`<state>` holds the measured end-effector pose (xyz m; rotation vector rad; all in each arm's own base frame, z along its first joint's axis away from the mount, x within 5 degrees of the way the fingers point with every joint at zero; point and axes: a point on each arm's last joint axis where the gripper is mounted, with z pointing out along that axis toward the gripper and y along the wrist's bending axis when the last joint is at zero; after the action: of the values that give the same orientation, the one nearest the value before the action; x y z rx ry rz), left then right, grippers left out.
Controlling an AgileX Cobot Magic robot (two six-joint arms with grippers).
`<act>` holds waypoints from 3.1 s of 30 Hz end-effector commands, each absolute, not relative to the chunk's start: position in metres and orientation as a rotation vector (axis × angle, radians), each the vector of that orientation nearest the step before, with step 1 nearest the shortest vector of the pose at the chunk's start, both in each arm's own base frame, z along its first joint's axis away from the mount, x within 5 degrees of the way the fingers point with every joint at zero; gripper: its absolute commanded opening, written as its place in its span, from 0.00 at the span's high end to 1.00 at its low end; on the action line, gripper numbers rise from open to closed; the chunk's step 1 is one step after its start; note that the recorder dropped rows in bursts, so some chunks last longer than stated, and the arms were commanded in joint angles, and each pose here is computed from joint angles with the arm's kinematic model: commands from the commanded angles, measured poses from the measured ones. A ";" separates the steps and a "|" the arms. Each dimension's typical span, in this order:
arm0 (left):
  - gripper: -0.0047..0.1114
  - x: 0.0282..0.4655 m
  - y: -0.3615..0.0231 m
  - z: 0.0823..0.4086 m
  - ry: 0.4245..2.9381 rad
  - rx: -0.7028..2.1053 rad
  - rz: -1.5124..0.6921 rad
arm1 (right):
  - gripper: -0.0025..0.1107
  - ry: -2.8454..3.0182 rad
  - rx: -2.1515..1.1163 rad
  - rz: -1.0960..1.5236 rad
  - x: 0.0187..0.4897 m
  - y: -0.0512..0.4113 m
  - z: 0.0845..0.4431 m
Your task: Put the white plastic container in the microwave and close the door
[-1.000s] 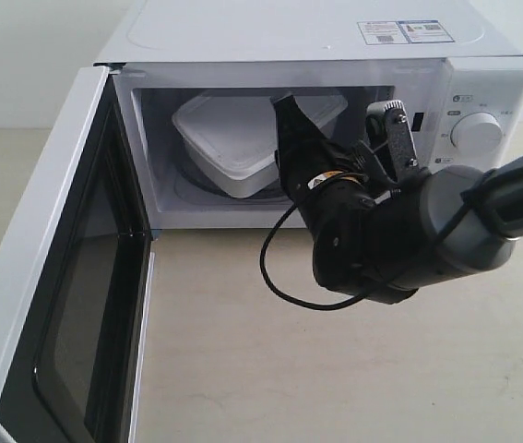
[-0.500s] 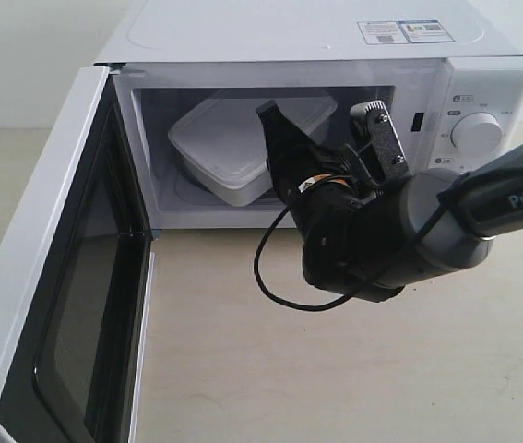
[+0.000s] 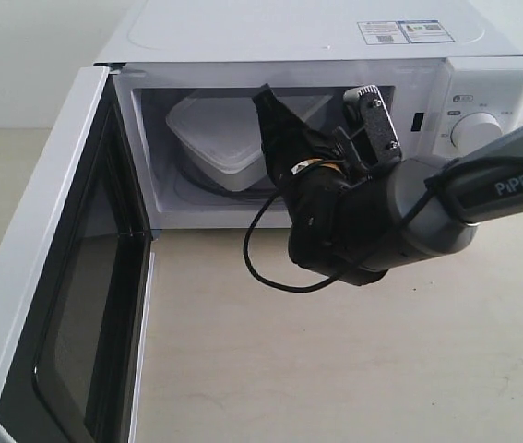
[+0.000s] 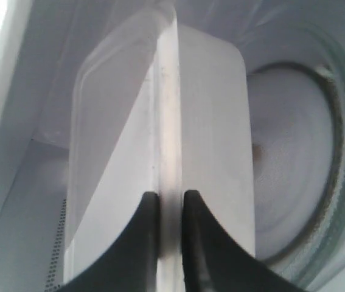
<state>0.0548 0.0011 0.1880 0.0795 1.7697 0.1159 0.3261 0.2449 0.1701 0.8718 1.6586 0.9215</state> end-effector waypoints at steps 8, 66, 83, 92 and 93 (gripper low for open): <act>0.92 0.055 0.001 0.187 1.768 0.063 0.101 | 0.71 1.667 0.874 0.890 0.328 0.244 0.169; 0.92 0.055 0.001 0.187 1.768 0.063 0.101 | 0.98 1.802 -0.254 0.429 0.271 0.246 0.132; 0.92 0.055 0.001 0.187 1.768 0.063 0.101 | 0.98 1.800 -0.199 0.404 0.320 0.258 0.125; 0.92 0.055 0.001 0.187 1.768 0.063 0.101 | 0.98 1.809 -0.193 0.399 0.335 0.264 0.122; 0.92 0.055 0.001 0.187 1.768 0.063 0.101 | 0.98 1.812 -0.192 0.401 0.336 0.265 0.123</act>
<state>0.0548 0.0011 0.1878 0.0797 1.7715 0.1157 0.3296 0.2651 0.1208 -0.1974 1.8125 0.4076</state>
